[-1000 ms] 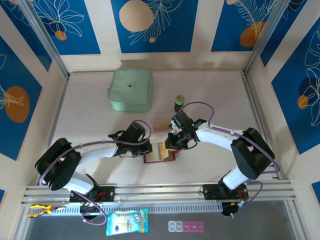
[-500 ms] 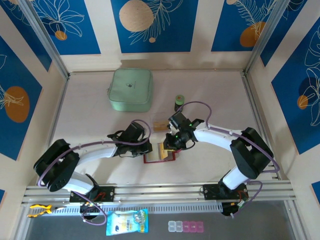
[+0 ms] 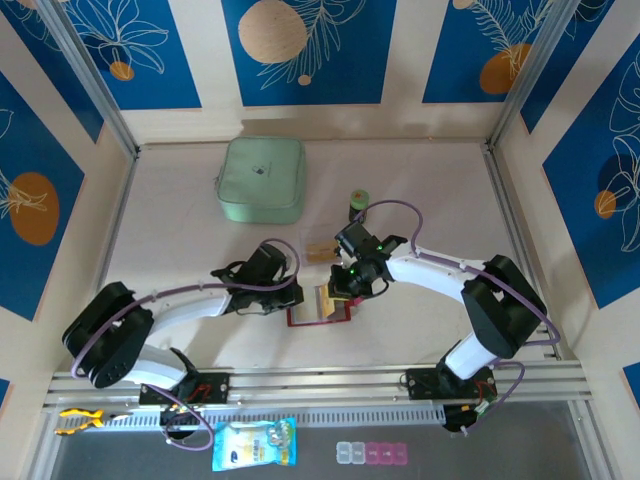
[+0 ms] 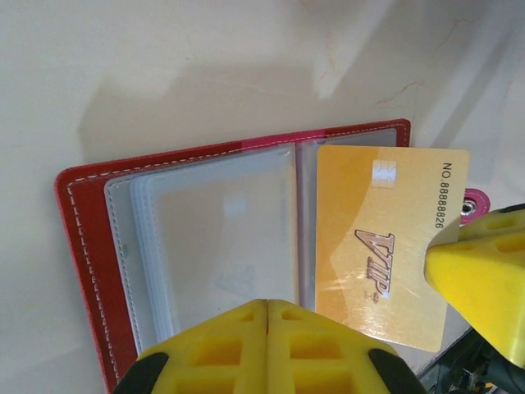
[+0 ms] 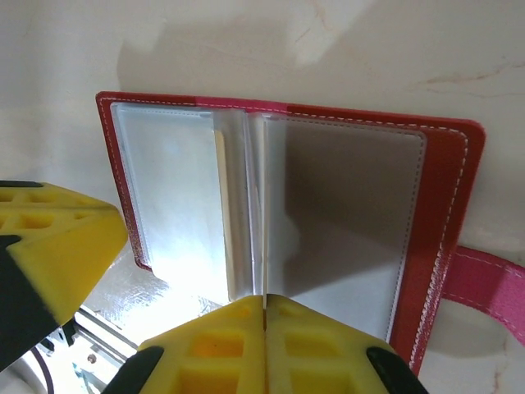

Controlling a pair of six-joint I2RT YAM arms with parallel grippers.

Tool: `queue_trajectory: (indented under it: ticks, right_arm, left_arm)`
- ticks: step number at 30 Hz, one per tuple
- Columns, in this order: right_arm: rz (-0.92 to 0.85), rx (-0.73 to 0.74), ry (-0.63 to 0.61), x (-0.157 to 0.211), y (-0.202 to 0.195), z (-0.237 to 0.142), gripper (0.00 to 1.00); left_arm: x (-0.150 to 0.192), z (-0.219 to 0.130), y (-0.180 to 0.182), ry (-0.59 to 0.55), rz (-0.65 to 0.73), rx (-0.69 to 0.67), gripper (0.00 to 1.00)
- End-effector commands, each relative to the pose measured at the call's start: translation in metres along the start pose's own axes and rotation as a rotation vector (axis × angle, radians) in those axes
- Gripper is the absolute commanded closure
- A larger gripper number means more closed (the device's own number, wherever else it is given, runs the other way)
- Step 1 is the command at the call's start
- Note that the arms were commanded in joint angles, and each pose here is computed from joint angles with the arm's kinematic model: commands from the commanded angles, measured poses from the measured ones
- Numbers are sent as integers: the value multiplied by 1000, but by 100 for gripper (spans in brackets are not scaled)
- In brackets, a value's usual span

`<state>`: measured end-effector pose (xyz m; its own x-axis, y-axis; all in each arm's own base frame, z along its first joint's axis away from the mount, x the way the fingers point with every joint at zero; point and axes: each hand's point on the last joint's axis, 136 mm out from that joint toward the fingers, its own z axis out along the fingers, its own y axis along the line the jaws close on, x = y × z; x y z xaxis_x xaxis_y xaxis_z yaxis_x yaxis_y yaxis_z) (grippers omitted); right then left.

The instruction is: Take the credit cards out of the card holder

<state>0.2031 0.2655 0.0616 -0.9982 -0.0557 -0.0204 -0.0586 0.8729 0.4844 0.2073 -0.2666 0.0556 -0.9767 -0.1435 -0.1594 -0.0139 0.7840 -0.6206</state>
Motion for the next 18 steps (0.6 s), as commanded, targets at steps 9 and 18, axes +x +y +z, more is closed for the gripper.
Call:
queue_trajectory:
  ticks: [9, 18]
  right_arm:
    - [-262, 31, -21, -17, 9, -41, 94]
    - [-758, 127, -28, -54, 5, -61, 99]
  left_arm:
    - [-3, -24, 17, -47, 0, -15, 96]
    - [-2, -38, 28, -76, -16, -33, 95]
